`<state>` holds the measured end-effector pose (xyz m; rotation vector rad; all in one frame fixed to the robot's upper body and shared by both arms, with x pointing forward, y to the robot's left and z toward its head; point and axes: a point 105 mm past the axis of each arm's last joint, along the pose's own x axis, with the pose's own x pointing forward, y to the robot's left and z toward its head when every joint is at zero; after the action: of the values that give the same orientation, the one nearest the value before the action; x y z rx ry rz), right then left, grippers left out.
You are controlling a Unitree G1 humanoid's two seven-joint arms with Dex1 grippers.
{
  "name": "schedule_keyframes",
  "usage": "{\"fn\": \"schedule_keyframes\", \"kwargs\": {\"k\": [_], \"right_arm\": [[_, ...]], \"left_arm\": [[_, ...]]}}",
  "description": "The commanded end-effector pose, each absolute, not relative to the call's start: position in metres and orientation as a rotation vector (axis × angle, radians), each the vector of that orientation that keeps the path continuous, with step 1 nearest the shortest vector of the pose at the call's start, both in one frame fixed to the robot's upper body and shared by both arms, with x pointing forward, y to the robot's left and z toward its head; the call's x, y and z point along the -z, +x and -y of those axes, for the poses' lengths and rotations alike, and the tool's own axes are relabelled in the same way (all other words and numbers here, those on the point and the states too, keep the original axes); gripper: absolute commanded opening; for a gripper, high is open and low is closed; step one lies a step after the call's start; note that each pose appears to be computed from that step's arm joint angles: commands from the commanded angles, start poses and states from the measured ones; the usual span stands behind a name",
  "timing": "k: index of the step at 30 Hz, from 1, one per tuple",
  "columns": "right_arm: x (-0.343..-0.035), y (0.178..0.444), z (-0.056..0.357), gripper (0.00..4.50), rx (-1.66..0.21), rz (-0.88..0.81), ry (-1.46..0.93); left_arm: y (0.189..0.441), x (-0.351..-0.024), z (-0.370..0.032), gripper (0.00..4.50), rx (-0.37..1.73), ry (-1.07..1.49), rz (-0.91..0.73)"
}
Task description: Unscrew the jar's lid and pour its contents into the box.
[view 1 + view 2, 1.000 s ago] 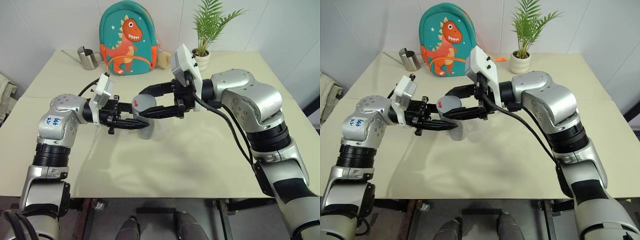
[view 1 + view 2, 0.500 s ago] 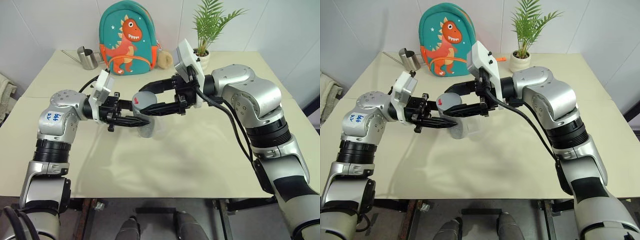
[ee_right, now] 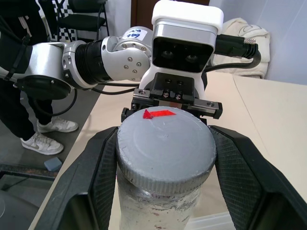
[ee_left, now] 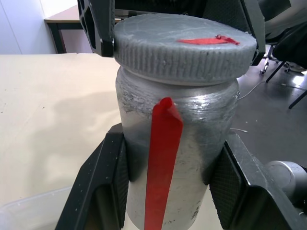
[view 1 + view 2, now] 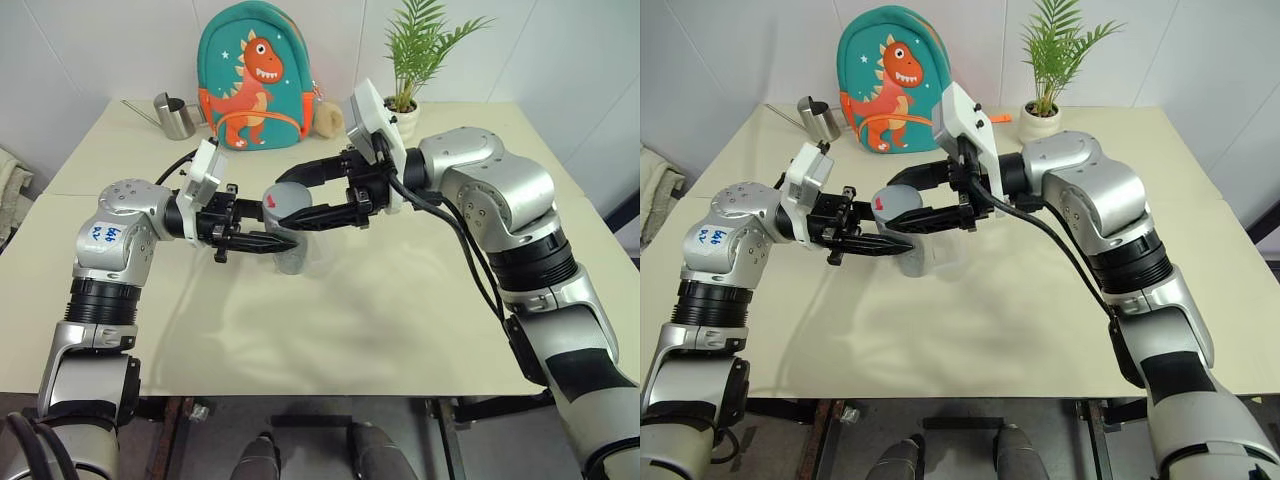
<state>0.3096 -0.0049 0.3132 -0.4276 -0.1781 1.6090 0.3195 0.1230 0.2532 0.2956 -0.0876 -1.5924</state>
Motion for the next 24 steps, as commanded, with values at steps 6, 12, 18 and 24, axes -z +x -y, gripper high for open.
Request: {"fn": "schedule_keyframes", "kwargs": {"k": [6,12,18,24], "right_arm": [[-0.409,0.319,0.048,2.55,-1.306,0.539,-0.465],[-0.413,0.321,0.049,2.55,-1.291,0.548,-0.463],[-0.415,0.322,0.051,2.55,-1.277,0.556,-0.454],[-0.419,0.321,0.054,2.55,-1.270,0.565,-0.456]], "left_arm": [[0.298,-0.197,-0.116,1.86,1.789,0.307,-0.148],[0.298,-0.198,-0.114,1.86,1.790,0.299,-0.130],[0.300,-0.199,-0.113,1.86,1.784,0.320,-0.127],[0.299,-0.195,-0.113,1.86,1.788,0.315,-0.137]]}}
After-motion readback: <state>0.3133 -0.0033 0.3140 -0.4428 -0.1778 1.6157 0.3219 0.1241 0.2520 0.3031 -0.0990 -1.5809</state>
